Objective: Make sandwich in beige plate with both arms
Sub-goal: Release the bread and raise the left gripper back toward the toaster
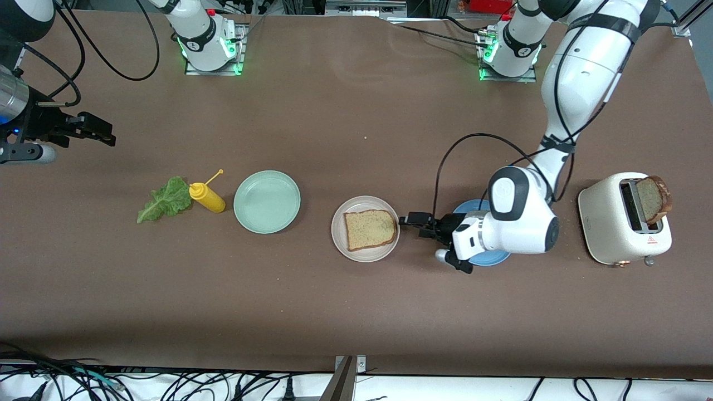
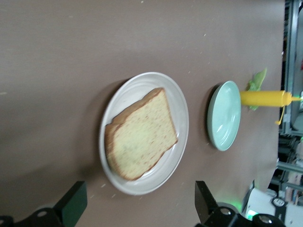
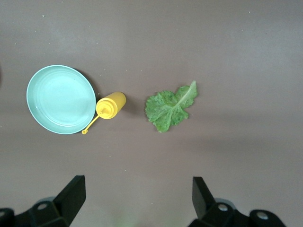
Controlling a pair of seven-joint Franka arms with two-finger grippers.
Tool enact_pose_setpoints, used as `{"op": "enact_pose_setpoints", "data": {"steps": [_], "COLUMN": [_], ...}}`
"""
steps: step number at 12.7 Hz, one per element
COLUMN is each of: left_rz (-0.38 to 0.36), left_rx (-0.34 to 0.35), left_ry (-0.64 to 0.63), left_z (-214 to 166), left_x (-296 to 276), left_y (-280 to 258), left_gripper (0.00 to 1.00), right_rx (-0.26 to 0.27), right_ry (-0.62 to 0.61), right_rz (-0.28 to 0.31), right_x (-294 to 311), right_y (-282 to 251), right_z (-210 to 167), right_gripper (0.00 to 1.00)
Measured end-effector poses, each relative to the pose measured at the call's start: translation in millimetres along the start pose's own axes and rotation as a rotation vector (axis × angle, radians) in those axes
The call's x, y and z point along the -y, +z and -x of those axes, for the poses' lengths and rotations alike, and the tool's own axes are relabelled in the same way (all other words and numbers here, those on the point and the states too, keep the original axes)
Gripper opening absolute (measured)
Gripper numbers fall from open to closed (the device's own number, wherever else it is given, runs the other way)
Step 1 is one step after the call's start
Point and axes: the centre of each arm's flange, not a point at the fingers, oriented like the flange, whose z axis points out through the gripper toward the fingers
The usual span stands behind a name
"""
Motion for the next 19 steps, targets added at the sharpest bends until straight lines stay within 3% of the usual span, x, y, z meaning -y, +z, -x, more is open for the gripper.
{"op": "enact_pose_setpoints", "data": {"steps": [3,9,10,13,15,19], "left_rz": [-0.070,-0.327,-0.374,-0.561,-0.672,-0.730], "left_rx": [0.038,0.131,0.147,0.166,0.171,0.146], "left_ry": [0.034,0.146,0.144,0.114,0.099,0.046], "left_z": [7,34,39,59,80,126], "left_x": [9,-27,-33,-72,-103,-140], "left_y": [-56,-158,-170,-215,-251,-320], "left_gripper": [1.00,1.00,1.00,1.00,1.00,1.00], "right_rx": [0.000,0.000,-0.002,-0.024,-0.037,-0.105], "right_ry": [0.000,-0.041,-0.083,-0.202,-0.295,-0.494], "right_rz": [0.000,-0.005,-0.027,-0.179,-0.227,-0.353], "right_x": [0,-2,-6,-49,-87,-118], "right_y": [0,0,0,10,26,59], "right_z": [0,0,0,-3,-6,-20], "right_gripper": [1.00,1.00,1.00,1.00,1.00,1.00]}}
